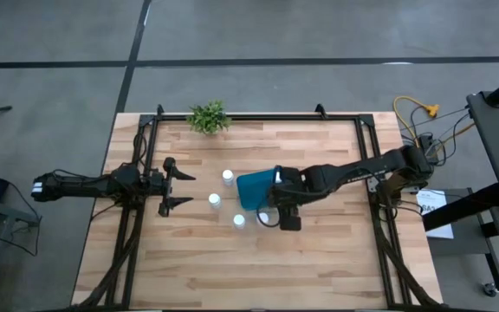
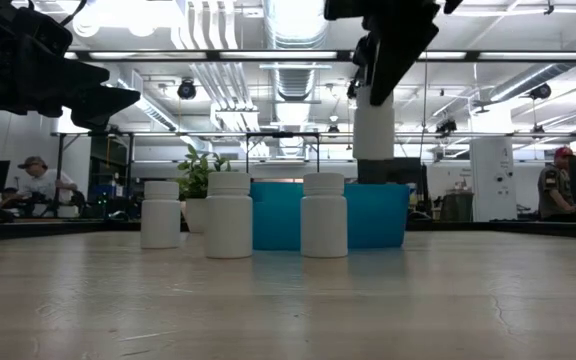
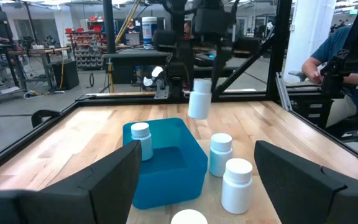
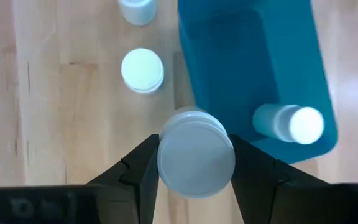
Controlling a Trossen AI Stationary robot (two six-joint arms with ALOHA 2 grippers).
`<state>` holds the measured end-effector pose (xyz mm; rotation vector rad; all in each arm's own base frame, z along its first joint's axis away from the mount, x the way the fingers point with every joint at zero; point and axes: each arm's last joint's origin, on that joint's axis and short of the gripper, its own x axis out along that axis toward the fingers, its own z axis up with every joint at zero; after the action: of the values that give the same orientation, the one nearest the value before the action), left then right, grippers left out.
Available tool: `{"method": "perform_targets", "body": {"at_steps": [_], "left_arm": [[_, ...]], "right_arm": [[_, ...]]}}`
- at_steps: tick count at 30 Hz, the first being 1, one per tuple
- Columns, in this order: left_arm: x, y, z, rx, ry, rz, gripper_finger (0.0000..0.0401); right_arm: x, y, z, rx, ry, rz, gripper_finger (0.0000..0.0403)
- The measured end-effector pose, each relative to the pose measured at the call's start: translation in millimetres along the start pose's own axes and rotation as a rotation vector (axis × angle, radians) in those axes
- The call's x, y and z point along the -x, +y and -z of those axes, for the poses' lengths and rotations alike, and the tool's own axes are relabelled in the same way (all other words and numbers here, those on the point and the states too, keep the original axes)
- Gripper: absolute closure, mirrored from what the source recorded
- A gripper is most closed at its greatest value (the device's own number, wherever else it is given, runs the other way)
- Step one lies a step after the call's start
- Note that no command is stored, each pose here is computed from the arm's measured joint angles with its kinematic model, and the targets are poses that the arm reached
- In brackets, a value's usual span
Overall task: Pick and place pill bottles into a basket
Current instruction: Put the white medicine bottle into the blue bin
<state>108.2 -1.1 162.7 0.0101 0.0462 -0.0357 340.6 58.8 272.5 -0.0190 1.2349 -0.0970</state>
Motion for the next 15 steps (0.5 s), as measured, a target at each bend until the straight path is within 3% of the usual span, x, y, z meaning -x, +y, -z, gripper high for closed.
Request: {"method": "perform_targets", "body": {"at_steps": [15], "left_arm": [[0.0, 0.0, 0.0, 0.0, 0.0, 0.0, 0.0106]], "right_arm": [[-9.9, -37.0, 0.5, 0.003, 0.049, 0.058, 0.0255]]}}
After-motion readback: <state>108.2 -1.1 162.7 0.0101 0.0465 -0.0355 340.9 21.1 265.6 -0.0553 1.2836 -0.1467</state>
